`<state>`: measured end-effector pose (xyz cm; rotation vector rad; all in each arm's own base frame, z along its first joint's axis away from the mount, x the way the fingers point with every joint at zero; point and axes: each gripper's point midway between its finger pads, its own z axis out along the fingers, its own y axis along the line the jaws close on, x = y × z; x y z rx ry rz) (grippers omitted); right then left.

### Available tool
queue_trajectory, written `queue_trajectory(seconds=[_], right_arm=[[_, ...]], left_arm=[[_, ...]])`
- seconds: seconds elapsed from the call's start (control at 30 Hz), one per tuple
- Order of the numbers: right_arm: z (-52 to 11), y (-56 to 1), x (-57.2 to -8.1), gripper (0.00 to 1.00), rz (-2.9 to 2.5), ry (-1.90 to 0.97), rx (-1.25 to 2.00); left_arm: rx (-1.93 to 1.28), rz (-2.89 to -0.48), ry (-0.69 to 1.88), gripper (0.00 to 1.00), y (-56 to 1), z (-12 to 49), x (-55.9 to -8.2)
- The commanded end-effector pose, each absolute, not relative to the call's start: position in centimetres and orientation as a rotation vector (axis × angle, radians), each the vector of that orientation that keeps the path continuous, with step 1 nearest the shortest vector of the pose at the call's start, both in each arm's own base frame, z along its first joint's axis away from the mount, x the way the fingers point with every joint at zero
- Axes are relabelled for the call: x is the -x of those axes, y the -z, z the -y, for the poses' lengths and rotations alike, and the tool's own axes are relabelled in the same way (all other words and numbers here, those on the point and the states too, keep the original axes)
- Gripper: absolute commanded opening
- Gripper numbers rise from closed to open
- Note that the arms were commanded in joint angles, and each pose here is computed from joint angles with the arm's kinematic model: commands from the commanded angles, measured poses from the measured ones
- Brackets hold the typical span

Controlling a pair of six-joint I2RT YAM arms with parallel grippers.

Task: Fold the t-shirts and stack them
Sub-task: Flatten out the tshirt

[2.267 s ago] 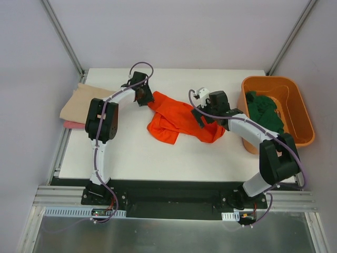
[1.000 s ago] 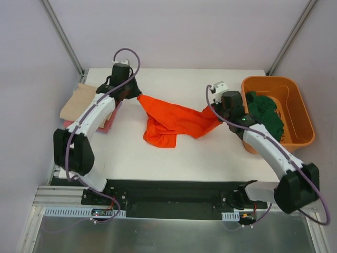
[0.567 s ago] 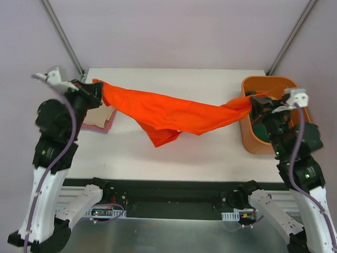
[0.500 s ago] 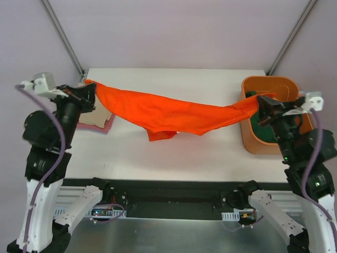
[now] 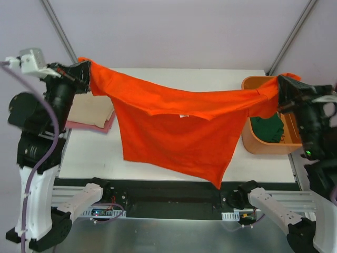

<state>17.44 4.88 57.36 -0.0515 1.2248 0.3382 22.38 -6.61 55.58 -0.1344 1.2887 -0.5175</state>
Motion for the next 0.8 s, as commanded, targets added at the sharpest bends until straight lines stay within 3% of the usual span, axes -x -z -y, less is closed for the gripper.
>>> queue_trajectory(seconds=[0.0, 0.2, 0.37, 0.47, 0.6, 0.77], right_arm=[[-5.1, -52.1, -25.7, 0.01, -1.404, -0.127, -0.004], [-5.6, -51.1, -33.4, 0.00, -1.438, -0.051, -0.067], [-5.9, -55.0, -38.0, 0.00, -1.393, -0.119, -0.099], [-5.7, -57.4, -37.6, 0.00, -1.371, -0.134, -0.104], [-5.1, -55.2, -36.6, 0.01, -1.414, -0.158, -0.108], [-4.2, -46.3, -35.6, 0.00, -1.568, -0.131, -0.104]], left_arm=[[0.193, -1.395, 0.305, 0.00, -53.4, 5.7, -30.3], [0.160, -1.472, 0.189, 0.00, -52.9, 6.2, -39.1], [0.131, -1.446, 0.254, 0.00, -57.0, 6.2, -42.1], [0.126, -1.370, 0.272, 0.00, -60.4, 5.6, -40.8], [0.140, -1.378, 0.288, 0.00, -60.0, 5.1, -37.9], [0.272, -1.605, 0.299, 0.00, -48.4, 4.3, -34.6]])
